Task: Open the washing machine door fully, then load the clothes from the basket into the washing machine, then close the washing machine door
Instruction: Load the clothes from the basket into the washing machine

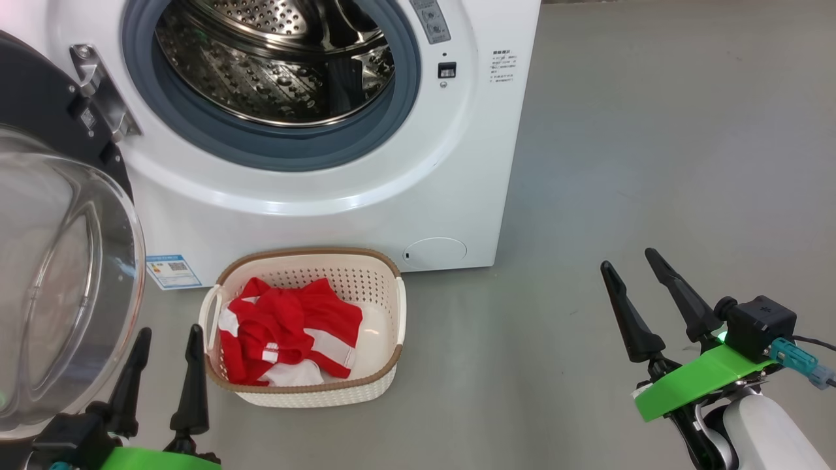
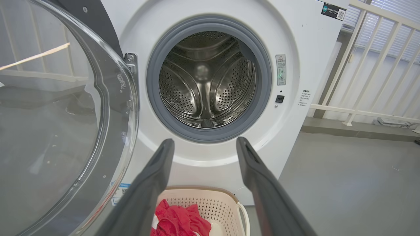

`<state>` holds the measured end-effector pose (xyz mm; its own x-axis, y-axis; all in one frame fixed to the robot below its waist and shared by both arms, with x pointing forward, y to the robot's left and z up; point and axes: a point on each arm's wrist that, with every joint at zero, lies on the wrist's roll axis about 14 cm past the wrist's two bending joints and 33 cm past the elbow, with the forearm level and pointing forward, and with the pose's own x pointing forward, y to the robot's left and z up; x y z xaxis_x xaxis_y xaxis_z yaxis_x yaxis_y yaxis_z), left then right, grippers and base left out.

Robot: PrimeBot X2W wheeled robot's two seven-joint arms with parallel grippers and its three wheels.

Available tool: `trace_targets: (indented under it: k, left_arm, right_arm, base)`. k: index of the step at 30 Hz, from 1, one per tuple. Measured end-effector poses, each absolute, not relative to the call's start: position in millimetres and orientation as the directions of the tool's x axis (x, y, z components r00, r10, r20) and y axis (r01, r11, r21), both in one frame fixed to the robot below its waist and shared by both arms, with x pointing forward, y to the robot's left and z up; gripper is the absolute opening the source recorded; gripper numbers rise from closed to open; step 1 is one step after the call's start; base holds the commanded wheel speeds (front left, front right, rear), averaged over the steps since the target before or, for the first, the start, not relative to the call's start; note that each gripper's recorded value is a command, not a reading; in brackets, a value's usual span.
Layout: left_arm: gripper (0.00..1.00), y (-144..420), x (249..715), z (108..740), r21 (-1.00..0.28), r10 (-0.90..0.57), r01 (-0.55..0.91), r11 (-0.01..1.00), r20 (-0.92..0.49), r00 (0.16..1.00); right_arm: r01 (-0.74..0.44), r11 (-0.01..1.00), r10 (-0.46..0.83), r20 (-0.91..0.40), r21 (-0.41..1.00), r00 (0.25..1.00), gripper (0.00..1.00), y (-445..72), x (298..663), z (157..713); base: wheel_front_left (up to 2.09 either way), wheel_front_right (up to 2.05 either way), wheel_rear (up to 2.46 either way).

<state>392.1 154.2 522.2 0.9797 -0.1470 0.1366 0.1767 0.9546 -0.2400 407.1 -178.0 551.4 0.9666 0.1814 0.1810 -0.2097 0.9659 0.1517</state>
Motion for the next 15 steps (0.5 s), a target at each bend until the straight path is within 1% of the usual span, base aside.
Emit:
trace_targets:
  k: [4,8,11,15]
  left_arm:
    - [1.00,154.6,392.5,520.9,-0.241,-0.146,0.175,0.955,0.133,0.980]
    - [1.00,154.9,392.6,519.9,-0.241,-0.145,0.173,0.955,0.130,0.981]
    - [1.00,154.3,392.5,519.4,-0.242,-0.150,0.178,0.954,0.130,0.980]
    - [1.00,155.6,392.5,519.1,-0.243,-0.146,0.174,0.954,0.129,0.981]
  right_arm:
    - [-0.208,0.966,0.180,0.179,0.154,0.967,1.00,-178.3,408.0,550.5]
    - [-0.208,0.966,0.180,0.177,0.154,0.968,1.00,-178.1,408.6,549.5]
    - [-0.208,0.966,0.181,0.176,0.155,0.968,1.00,-177.9,408.8,549.2]
    - [-0.209,0.966,0.181,0.176,0.155,0.968,1.00,-177.7,409.0,549.3]
  base:
    - [0.32,-0.32,0.00]
    - [0.83,-0.83,0.00]
    - [1.30,-1.30,0.00]
    - [1.82,-1.82,0.00]
